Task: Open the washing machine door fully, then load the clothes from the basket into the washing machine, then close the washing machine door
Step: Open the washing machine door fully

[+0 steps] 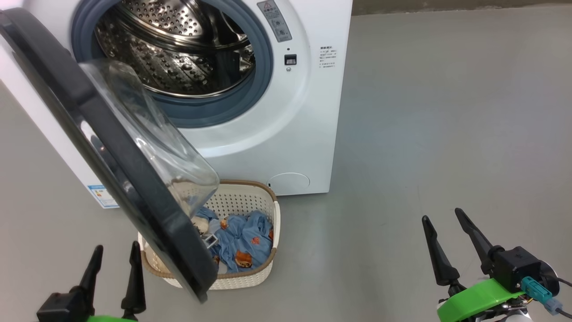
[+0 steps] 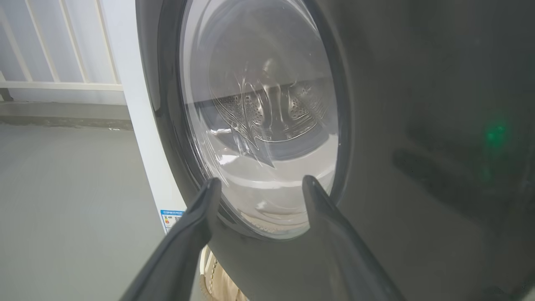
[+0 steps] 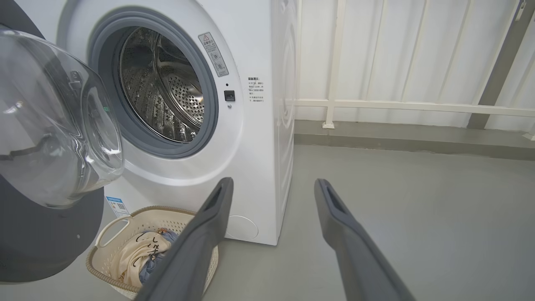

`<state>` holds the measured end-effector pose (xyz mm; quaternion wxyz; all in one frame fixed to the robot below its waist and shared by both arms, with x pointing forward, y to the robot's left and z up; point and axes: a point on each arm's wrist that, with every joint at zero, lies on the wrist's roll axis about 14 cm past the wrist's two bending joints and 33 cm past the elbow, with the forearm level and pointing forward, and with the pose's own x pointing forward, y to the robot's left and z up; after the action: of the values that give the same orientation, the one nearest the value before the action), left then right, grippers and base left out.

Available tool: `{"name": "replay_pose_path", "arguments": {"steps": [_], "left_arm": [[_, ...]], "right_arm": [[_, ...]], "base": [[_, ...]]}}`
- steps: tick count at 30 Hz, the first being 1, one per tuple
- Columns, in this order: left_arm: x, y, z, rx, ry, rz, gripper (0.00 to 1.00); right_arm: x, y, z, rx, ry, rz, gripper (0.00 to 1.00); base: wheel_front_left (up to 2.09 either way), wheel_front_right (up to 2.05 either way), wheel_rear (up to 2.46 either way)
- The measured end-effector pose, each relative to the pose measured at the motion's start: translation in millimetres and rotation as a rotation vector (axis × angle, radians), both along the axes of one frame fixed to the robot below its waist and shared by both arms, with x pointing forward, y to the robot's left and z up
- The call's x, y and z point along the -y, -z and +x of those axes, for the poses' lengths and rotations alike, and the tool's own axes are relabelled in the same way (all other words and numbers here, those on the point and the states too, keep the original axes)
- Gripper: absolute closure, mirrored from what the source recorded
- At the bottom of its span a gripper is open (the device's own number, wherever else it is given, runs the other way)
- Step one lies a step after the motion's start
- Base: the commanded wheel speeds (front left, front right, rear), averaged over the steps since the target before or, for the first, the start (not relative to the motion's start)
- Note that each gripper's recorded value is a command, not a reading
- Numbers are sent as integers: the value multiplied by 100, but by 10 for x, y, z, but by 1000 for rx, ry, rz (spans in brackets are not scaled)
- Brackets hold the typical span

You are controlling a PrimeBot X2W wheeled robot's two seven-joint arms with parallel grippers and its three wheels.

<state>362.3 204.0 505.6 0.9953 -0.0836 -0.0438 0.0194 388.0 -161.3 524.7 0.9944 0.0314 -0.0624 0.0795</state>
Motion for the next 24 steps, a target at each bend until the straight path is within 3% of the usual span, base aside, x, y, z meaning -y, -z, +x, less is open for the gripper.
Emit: {"name": "replay_pose_path", "arguments": {"steps": [24], "left_arm": [[32, 15, -70, -7, 13, 32, 0]], "right_arm": [[74, 96, -21, -31, 50, 26, 0]], "base": [[0, 0, 0]]}}
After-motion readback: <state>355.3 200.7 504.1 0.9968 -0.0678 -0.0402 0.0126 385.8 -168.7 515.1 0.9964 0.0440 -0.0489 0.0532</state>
